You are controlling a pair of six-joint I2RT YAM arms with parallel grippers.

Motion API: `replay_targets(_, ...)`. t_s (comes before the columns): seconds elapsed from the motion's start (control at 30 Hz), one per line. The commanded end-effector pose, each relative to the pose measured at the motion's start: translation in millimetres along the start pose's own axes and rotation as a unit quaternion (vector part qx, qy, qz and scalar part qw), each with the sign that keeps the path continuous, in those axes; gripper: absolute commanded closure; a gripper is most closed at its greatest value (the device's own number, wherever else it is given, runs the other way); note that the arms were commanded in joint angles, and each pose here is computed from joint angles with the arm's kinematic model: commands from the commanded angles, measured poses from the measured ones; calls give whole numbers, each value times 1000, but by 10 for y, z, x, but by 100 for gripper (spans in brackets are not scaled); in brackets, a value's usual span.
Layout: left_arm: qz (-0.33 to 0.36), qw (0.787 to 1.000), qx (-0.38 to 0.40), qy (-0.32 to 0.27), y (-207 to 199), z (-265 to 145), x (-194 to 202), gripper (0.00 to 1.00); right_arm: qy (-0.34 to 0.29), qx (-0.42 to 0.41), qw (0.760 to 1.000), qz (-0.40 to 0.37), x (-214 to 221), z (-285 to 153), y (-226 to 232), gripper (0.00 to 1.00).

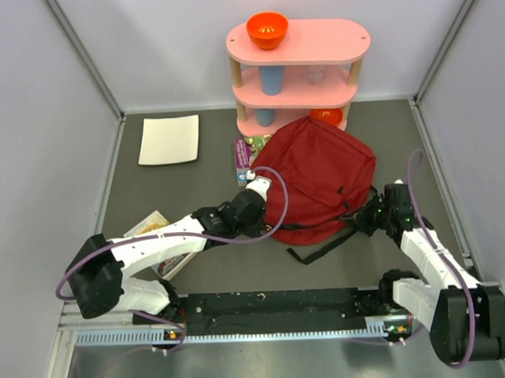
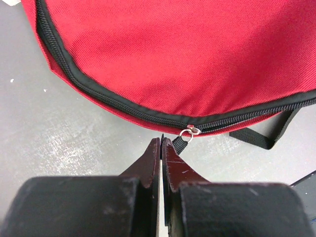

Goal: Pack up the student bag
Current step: Unzip the student bag at the center of the board.

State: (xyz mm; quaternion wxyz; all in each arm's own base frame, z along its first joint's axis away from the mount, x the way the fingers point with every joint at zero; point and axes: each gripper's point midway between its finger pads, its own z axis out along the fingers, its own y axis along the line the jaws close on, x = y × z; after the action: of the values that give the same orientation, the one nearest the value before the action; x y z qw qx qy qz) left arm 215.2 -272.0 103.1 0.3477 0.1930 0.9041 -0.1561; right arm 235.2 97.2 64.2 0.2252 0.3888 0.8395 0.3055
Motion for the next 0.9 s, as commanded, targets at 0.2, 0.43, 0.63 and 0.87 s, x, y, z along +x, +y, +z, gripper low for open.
replay_targets(0.2, -6, 997, 74, -11, -247, -111, -122, 100, 32, -39, 996, -78, -207, -144, 341, 71)
replay_targets(0.43, 1, 992, 128, -12, -486, -164, -236, 100, 33, -114, 992, -52, 136, -519, 409, 10)
replay_targets(0.63, 23, 991, 128, -15, -495, -187, -306, 100, 94, -102, 990, -11, 594, -482, 322, 8)
replay_targets(0.87, 33, 993, 114, -17, -433, -184, -305, 100, 98, -109, 989, 34, 939, -370, 474, 7)
